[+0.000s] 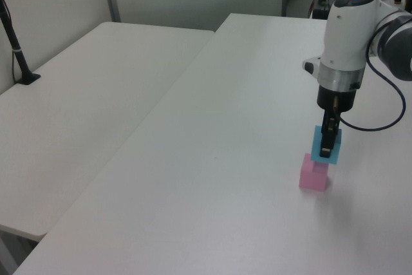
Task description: Put blue cube on pink cube
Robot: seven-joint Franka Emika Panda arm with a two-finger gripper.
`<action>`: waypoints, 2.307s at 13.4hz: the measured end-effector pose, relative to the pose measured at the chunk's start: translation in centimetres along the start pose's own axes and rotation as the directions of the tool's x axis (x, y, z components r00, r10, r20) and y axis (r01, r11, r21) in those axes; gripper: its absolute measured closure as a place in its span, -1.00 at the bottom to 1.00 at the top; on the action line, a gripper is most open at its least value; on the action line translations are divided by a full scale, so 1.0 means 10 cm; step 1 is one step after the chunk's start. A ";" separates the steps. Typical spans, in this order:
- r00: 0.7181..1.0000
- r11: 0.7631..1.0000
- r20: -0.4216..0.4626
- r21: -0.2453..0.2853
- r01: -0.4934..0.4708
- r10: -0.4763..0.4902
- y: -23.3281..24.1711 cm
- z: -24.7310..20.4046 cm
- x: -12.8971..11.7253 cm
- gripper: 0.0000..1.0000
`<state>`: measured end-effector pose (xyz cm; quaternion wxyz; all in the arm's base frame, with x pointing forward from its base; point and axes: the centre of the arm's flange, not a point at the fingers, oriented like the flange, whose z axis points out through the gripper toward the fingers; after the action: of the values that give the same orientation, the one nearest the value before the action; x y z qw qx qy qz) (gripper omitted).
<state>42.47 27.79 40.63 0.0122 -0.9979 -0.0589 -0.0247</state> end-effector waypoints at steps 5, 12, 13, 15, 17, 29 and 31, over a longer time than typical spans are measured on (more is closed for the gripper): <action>1.000 0.999 -0.014 -0.032 -0.008 0.008 -0.01 0.16 0.05 -0.28; 1.000 0.999 -0.013 -0.041 -0.005 0.004 -0.01 0.20 0.06 -0.65; 1.000 0.999 -0.012 -0.042 -0.005 0.004 -0.01 0.21 0.07 -0.67; 1.000 0.999 -0.011 -0.043 -0.006 0.005 -0.01 0.22 0.08 -0.77; 1.000 0.999 -0.022 -0.038 -0.009 0.008 -0.01 0.17 0.11 -1.00; 0.999 0.996 0.006 -0.072 -0.049 0.049 0.72 -2.17 0.59 -1.00; 0.999 0.996 0.010 -0.075 -0.051 0.052 1.37 -2.32 0.72 -1.00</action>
<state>50.12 14.36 63.85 -0.0251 -0.9989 -0.0324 -0.0208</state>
